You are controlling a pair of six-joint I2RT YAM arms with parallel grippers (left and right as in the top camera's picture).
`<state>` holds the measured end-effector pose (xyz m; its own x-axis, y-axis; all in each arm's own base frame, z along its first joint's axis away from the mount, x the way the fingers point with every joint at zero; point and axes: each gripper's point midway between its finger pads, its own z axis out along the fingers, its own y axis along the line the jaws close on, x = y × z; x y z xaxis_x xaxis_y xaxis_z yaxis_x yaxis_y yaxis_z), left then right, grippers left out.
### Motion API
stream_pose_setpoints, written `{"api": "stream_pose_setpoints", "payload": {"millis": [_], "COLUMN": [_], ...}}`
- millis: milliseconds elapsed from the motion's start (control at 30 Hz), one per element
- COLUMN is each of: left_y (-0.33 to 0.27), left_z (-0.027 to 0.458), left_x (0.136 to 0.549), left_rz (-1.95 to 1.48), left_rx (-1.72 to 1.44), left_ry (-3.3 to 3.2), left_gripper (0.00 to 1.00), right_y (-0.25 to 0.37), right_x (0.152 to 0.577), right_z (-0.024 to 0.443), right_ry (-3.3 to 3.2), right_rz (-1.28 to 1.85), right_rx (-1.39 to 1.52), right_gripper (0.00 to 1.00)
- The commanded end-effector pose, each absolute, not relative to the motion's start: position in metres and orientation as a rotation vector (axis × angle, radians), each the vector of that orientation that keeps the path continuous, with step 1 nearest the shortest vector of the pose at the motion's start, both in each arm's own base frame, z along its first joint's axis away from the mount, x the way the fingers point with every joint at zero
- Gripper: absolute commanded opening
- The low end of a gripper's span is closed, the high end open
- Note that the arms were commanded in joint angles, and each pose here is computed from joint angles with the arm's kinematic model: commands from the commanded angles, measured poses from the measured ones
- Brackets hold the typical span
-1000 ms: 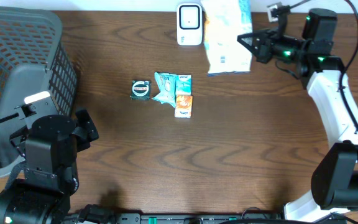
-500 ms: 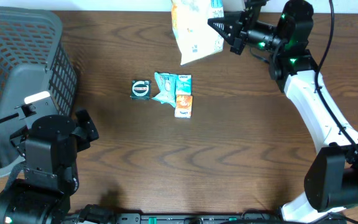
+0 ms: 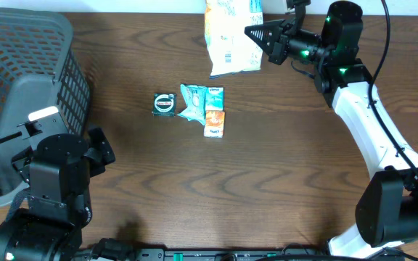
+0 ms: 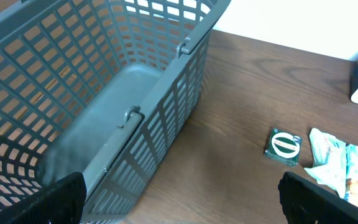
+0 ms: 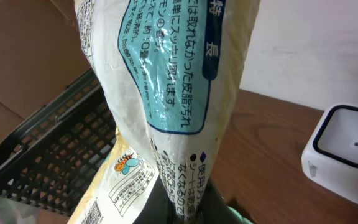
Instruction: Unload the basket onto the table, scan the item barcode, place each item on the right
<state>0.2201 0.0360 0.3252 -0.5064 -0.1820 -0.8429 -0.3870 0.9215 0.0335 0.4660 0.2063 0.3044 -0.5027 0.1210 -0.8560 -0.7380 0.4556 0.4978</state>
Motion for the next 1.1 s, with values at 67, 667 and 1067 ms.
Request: {"api": "stream_pose_setpoints", "payload": {"millis": [67,667,1067], "left_y": [0.038,0.038,0.038], "left_z": [0.329,0.329,0.329], "left_x": [0.219,0.219,0.219], "left_rz": [0.274,0.274,0.274], "left_rx": [-0.415,-0.415,-0.415], "left_ry": [2.101,2.101,2.101], "left_gripper": [0.98,0.98,0.98], "right_y": [0.205,0.205,0.171], "right_x": [0.464,0.464,0.487], "right_z": [0.318,0.318,0.257], "right_ry": [1.763,1.767,2.040], "right_rz": [1.173,1.174,0.899], "right_rx": [-0.528,-0.526,-0.279], "right_gripper": [0.01,0.01,0.02]}}
